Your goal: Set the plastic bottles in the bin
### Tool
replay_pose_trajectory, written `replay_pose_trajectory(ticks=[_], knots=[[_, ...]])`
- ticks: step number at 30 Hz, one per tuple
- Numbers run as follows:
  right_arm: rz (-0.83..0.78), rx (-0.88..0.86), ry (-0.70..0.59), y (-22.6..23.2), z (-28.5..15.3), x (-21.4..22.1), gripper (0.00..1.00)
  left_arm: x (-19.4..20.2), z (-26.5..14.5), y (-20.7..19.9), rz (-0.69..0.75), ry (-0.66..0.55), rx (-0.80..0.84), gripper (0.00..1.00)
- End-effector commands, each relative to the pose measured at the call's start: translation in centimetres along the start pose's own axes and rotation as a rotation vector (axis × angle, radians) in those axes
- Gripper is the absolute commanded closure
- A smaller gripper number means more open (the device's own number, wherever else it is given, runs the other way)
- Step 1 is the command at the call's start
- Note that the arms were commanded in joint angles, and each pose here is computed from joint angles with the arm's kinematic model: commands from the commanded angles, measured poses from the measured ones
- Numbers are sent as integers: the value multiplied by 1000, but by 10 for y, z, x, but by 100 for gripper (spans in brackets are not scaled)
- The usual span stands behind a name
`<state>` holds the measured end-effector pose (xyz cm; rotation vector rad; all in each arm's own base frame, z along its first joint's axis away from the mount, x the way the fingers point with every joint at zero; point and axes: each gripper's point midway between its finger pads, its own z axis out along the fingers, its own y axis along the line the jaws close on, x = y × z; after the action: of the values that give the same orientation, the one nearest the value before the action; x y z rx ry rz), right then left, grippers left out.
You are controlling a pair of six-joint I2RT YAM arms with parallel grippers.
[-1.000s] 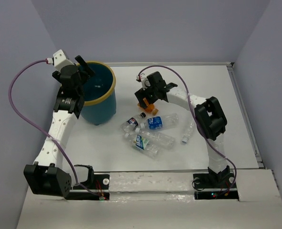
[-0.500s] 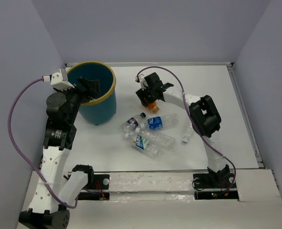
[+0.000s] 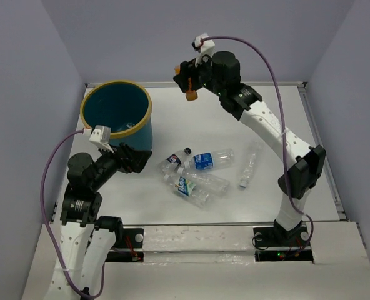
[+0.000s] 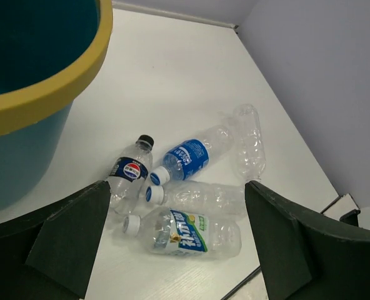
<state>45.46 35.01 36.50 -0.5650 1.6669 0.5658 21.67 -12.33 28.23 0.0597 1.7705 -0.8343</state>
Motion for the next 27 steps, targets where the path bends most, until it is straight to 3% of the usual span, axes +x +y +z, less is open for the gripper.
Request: replay_pose_trajectory(ticks=[1, 6, 7, 10, 17, 18, 19, 22, 24, 27], knots=[[96, -196, -286, 62, -19, -106, 54, 28, -3, 3, -50, 87, 11, 2], [230, -422, -363, 117, -3, -139, 54, 59, 0, 18, -111, 164, -19, 2], [233, -456, -442, 121, -11, -165, 54, 62, 1, 20, -123, 172, -25, 3], [291, -527, -492, 152, 10, -161, 54, 62, 2, 21, -146, 168, -35, 3], [351, -478, -555, 179, 56, -131, 53, 67, 4, 24, -173, 177, -52, 3], [349, -475, -546, 184, 64, -122, 50, 68, 4, 24, -173, 180, -54, 2], [348, -466, -541, 183, 67, -119, 30, 69, 4, 24, -174, 182, -55, 2], [342, -493, -514, 188, 63, -117, 6, 69, 6, 26, -175, 185, -66, 3], [324, -479, -481, 186, 62, -109, 2, 71, 7, 28, -178, 192, -79, 3], [285, -456, -505, 179, 24, -135, 1, 70, 11, 28, -169, 200, -80, 3]])
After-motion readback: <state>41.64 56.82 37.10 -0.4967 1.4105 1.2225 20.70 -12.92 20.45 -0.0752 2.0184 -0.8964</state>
